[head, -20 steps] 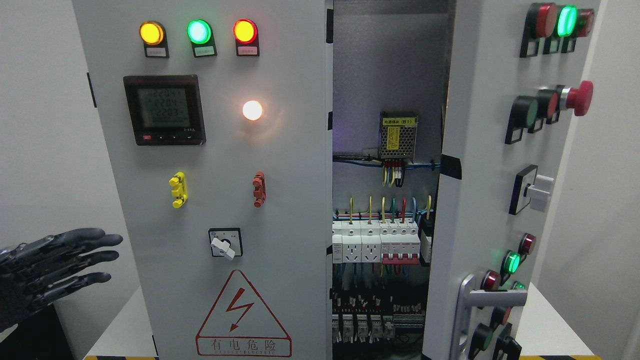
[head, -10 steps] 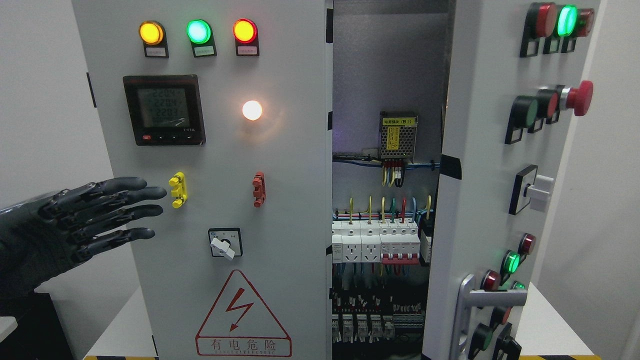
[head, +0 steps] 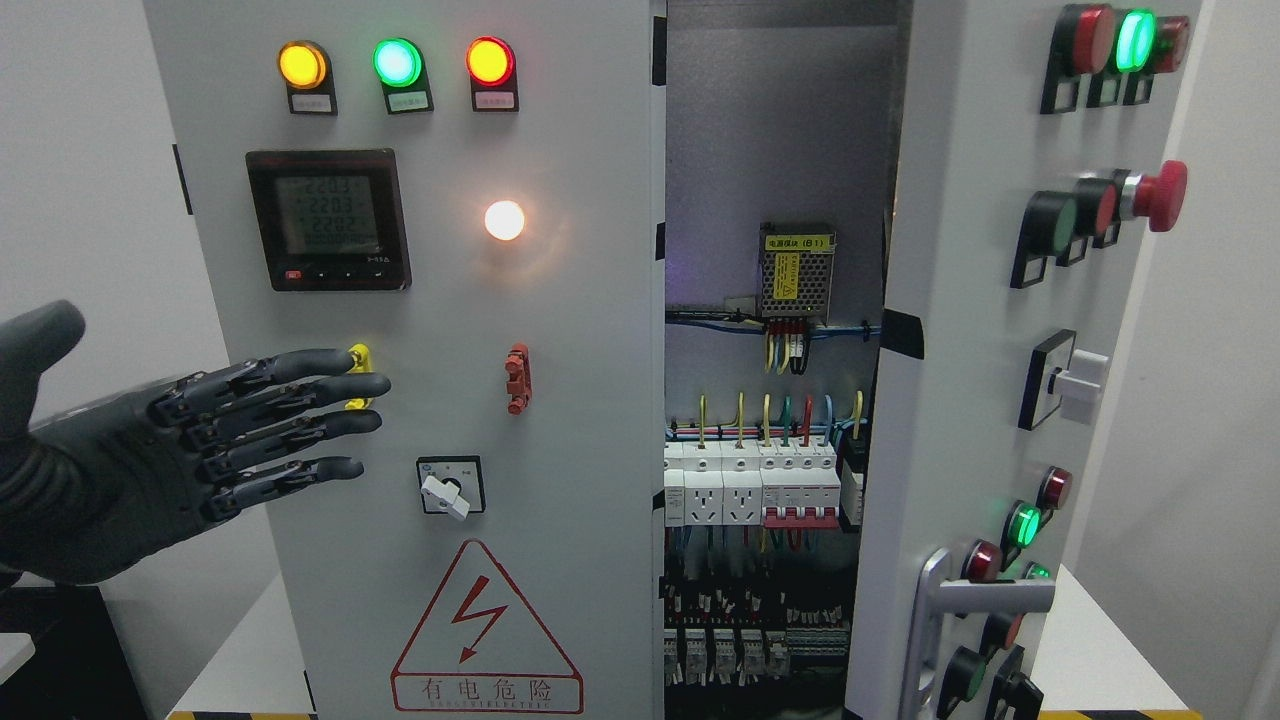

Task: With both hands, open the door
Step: 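Raise the left hand toward the partly open cabinet door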

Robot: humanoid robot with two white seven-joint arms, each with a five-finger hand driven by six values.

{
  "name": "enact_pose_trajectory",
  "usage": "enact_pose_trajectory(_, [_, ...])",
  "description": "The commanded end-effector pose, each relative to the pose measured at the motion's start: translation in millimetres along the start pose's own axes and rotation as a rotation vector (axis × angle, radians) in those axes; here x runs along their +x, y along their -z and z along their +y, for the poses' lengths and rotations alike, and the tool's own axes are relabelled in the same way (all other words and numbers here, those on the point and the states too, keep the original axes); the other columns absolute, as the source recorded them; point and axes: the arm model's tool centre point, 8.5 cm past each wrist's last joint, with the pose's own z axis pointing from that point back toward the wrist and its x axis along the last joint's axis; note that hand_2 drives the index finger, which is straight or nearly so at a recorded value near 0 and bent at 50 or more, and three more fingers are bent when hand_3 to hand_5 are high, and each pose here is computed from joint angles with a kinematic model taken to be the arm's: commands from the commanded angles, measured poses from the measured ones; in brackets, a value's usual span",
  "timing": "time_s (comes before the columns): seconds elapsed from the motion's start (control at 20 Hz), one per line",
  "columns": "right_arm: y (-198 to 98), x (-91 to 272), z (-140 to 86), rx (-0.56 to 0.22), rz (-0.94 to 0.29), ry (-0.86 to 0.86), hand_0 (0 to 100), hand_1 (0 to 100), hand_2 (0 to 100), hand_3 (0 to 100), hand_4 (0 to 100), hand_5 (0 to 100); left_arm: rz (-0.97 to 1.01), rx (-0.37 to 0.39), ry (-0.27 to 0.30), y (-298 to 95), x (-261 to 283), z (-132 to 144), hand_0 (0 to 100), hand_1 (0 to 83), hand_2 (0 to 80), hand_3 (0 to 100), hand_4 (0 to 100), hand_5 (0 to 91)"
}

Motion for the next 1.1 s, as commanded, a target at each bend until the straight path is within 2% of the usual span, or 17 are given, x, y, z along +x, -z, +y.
enact_pose_trajectory(0.0, [0.1,0.4,0.3,0.001,0.0,0.0,11,0,0,0,0,0,0.149,-0.094,-0.179,51.2,-65.1,-10.2,0,0.0,0.0,0,3,0.0])
enact_pose_trajectory(0.2, [-0.1,-0.3,-0.8,-0.002,0.002,0.0,11,0,0,0,0,0,0.156,-0.121,-0.177,87.3,-70.5,-15.4,0,0.0,0.0,0,3,0.0])
enact_pose_trajectory(0.5, [0.0,-0.6,0.4,0.001,0.001,0.0,11,0,0,0,0,0,0.136,-0.128,-0.21,123.8,-80.7,-10.3,0,0.0,0.0,0,3,0.0])
enact_pose_trajectory(0.7, [-0.1,-1.1,0.4,0.001,0.003,0.0,11,0,0,0,0,0,0.15,-0.183,-0.25,162.8,-92.4,-17.2,0,0.0,0.0,0,3,0.0])
enact_pose_trajectory(0.85, [0.0,-0.6,0.3,0.0,0.001,0.0,11,0,0,0,0,0,0.138,-0.231,-0.241,187.2,-86.4,-27.4,0,0.0,0.0,0,3,0.0])
enact_pose_trajectory(1.05, [0.0,-0.1,0.3,0.001,0.001,0.0,11,0,0,0,0,0,0.125,-0.255,-0.222,211.7,-76.6,-40.3,0,0.0,0.0,0,3,0.0])
